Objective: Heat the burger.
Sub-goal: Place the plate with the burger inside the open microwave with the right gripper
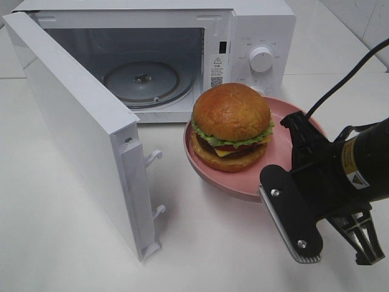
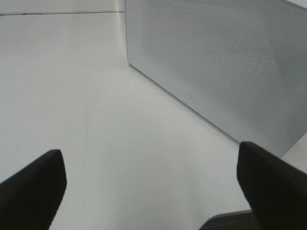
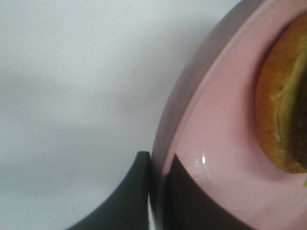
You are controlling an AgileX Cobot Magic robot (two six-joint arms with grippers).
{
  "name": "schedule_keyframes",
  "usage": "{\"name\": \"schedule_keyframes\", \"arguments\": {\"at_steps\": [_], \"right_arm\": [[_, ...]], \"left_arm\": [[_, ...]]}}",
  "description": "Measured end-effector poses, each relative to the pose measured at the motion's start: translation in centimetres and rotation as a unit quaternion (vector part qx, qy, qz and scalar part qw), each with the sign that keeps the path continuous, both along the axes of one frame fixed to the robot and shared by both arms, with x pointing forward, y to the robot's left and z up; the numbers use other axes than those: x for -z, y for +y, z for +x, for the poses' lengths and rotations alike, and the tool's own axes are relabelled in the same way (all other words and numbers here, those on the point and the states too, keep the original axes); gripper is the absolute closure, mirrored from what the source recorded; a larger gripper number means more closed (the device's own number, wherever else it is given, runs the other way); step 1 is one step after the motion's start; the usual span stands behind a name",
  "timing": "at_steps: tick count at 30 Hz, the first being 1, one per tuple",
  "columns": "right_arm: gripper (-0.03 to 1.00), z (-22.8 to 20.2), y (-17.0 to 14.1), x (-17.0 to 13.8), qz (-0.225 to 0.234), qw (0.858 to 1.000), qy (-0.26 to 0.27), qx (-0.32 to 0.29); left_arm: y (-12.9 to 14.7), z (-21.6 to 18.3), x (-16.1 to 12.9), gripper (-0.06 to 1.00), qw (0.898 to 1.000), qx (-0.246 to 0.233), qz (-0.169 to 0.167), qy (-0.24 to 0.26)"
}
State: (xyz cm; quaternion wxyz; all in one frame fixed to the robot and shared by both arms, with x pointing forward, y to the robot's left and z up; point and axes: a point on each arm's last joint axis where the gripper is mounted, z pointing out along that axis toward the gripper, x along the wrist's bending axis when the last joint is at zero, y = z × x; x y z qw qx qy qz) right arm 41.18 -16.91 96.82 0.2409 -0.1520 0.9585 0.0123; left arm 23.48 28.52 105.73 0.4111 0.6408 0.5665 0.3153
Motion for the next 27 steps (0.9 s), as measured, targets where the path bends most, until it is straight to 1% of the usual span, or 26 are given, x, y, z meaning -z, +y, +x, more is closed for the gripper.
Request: {"name": "schedule_keyframes", "arguments": {"at_steps": [2,7,9,12,14,22,24,27], "right_arm": [[0.93,0.3,-0.6,0.2,-0.004,1.0,0.02,-0.014],[0.93,0.4,-1.0,0.3,-0.007,0.999,0.035,-0.037],[0.93,0.5,-1.4,0.3,-0.011,0.996,0.046,-0.075],[0.93,0.6,-1.4,0.3,-0.011,0.995,0.048,-0.082],[0.93,0.7,-1.6,0.4,-0.011,0.994,0.05,-0.098],[0.93,0.9,-1.4,0.1,-0.009,0.993,0.045,-0.104],[0.93,1.2,-1.2,-0.3,-0.001,0.994,0.032,-0.105],[0.93,1.4,-1.0,-0.4,0.002,0.994,0.028,-0.105]], "left_arm": [[0.0,0.0,0.0,0.06,1.0,0.0,0.0,0.0],[0.0,0.0,0.0,0.06,1.0,0.0,0.0,0.0],[0.0,0.0,0.0,0.06,1.0,0.0,0.0,0.0],[0.0,0.0,0.0,0.06,1.0,0.0,0.0,0.0],[0.0,0.0,0.0,0.06,1.0,0.0,0.0,0.0],[0.0,0.0,0.0,0.06,1.0,0.0,0.0,0.0],[0.0,0.0,0.0,0.06,1.0,0.0,0.0,0.0],[0.0,0.0,0.0,0.06,1.0,0.0,0.0,0.0]]}}
